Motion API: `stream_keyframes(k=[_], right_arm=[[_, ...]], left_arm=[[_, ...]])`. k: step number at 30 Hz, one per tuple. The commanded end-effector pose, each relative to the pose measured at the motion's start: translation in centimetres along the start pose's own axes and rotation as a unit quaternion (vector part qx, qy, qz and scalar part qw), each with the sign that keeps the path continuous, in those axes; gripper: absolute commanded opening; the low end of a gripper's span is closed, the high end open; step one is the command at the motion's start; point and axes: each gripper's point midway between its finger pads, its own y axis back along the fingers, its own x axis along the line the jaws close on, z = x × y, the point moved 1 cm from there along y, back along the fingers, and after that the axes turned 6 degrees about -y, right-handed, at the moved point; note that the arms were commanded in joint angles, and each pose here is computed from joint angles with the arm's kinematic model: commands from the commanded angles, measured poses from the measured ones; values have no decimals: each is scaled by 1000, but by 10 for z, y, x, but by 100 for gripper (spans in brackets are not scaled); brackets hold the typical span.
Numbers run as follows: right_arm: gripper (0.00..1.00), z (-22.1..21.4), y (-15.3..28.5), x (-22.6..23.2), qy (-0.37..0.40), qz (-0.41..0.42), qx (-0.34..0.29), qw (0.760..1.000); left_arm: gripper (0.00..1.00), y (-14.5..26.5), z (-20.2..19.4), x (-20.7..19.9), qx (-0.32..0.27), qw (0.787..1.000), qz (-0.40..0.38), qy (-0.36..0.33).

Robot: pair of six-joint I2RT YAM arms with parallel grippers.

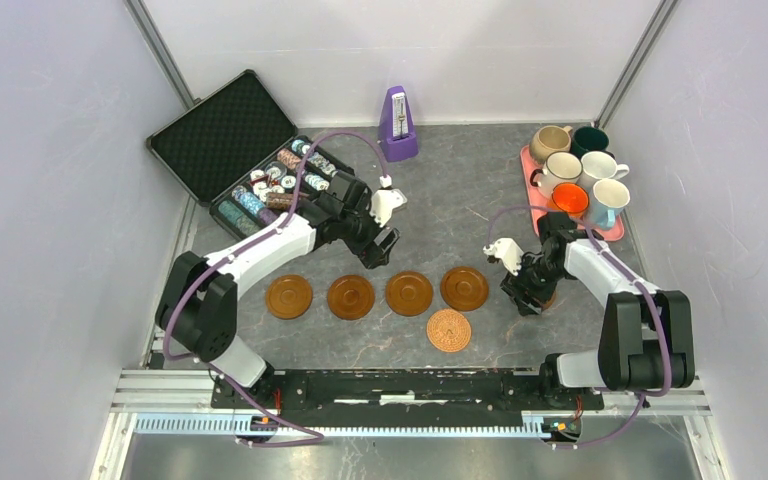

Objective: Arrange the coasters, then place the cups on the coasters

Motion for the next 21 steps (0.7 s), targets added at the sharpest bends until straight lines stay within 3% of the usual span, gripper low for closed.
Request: stream_keyframes(k=[1,4,11,21], right_arm=[[68,18,25,7,15,14,-22,1000],[72,43,41,7,46,5,-58,997],[62,99,28,54,142,24,-118,983],[53,118,-15,121,280,92,-92,951]], left_arm=[[93,18,16,5,-33,999,20,-11],[99,23,14,4,-35,999,23,-5],[98,35,15,14,-51,997,19,56],[98,49,8,21,-48,996,38,62]])
